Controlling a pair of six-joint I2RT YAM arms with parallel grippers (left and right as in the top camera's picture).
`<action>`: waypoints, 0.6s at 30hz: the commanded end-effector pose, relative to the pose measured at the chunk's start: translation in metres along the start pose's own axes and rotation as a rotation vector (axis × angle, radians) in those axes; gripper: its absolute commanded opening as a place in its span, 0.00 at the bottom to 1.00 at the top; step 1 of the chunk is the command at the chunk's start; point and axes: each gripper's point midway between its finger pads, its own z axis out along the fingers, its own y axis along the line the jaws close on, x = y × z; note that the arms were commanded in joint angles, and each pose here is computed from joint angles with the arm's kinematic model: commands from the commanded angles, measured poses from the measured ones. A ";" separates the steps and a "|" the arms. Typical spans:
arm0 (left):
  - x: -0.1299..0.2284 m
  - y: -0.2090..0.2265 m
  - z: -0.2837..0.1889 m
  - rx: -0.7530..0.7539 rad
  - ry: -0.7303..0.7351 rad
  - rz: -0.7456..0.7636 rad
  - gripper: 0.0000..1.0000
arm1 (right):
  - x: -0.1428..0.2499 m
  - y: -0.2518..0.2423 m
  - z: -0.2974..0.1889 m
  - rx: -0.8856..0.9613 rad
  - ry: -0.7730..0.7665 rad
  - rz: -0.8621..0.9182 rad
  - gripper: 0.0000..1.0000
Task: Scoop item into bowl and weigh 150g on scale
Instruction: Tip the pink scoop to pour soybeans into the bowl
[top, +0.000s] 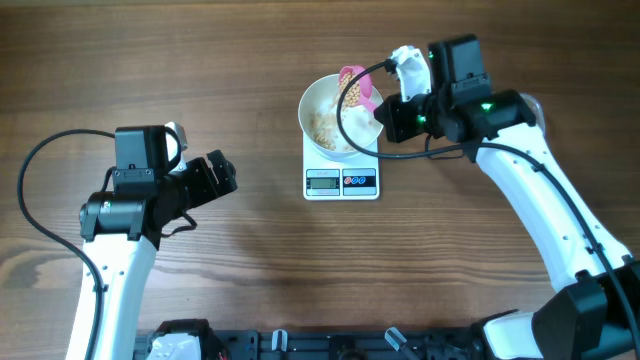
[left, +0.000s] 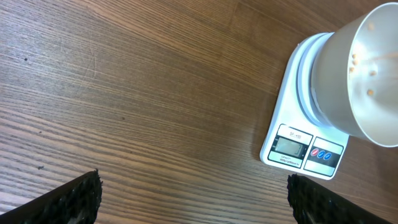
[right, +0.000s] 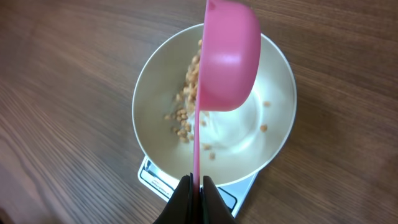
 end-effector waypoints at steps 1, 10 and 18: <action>0.001 0.000 0.002 0.007 0.008 -0.011 1.00 | -0.010 0.003 -0.005 0.061 -0.029 -0.070 0.04; 0.001 0.000 0.002 0.007 0.008 -0.011 1.00 | -0.009 0.004 -0.001 0.135 -0.021 -0.146 0.04; 0.001 0.000 0.002 0.007 0.008 -0.011 1.00 | -0.009 -0.004 -0.001 0.269 -0.001 -0.277 0.05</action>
